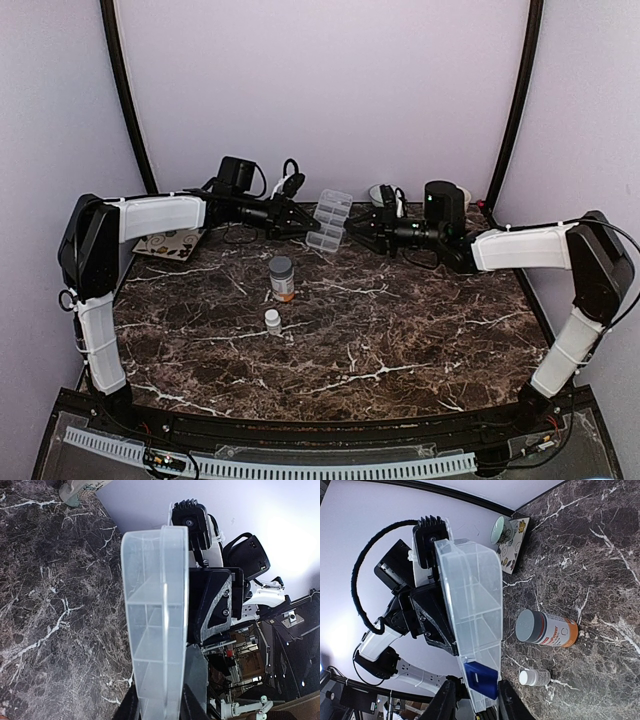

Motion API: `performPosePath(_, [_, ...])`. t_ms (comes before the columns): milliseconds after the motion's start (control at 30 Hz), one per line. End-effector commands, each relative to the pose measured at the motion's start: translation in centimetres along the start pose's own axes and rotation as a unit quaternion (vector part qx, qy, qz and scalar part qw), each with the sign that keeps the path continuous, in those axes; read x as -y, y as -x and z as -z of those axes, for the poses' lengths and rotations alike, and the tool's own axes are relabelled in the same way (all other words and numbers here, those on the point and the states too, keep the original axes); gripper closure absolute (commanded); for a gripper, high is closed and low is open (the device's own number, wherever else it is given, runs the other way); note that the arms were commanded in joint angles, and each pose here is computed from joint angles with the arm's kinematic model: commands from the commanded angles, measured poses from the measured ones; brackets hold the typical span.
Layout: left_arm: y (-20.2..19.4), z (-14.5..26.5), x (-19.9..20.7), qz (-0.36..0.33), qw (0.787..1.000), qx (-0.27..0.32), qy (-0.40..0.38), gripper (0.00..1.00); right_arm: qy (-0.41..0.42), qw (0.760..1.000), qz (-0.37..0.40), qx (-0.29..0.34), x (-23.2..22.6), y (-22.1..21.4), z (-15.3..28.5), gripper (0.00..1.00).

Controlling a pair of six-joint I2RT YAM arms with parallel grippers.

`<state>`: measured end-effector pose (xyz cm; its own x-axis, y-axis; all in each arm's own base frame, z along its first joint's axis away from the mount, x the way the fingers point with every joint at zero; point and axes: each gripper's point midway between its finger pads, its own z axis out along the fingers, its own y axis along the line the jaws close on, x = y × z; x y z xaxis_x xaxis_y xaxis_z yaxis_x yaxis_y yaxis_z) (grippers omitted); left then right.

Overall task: Sort the pills into containers
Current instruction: Open the lid of the pill container.

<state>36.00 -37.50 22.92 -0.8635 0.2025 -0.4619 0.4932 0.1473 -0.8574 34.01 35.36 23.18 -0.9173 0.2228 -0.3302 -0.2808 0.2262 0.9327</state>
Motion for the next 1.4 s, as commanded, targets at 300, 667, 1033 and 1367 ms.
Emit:
performPosePath(300, [0.2, -0.2, 0.2, -0.013, 1.0, -0.003, 0.0, 0.99, 0.02, 0.999, 0.037, 0.02, -2.3, 1.1, 1.0, 0.79])
performPosePath(667, [0.3, -0.2, 0.2, -0.014, 1.0, -0.002, 0.001, 0.99, -0.005, 0.999, 0.037, 0.011, -1.1, 1.1, 0.5, 0.81])
performPosePath(1033, [0.2, -0.2, 0.3, -0.015, 1.0, -0.004, -0.004, 0.99, -0.025, 0.999, 0.039, 0.006, -0.2, 1.2, 0.1, 0.83])
performPosePath(1367, [-0.1, -0.2, 0.1, -0.013, 1.0, -0.009, -0.004, 0.99, -0.038, 0.999, 0.035, 0.002, 0.7, 1.5, -0.4, 0.95])
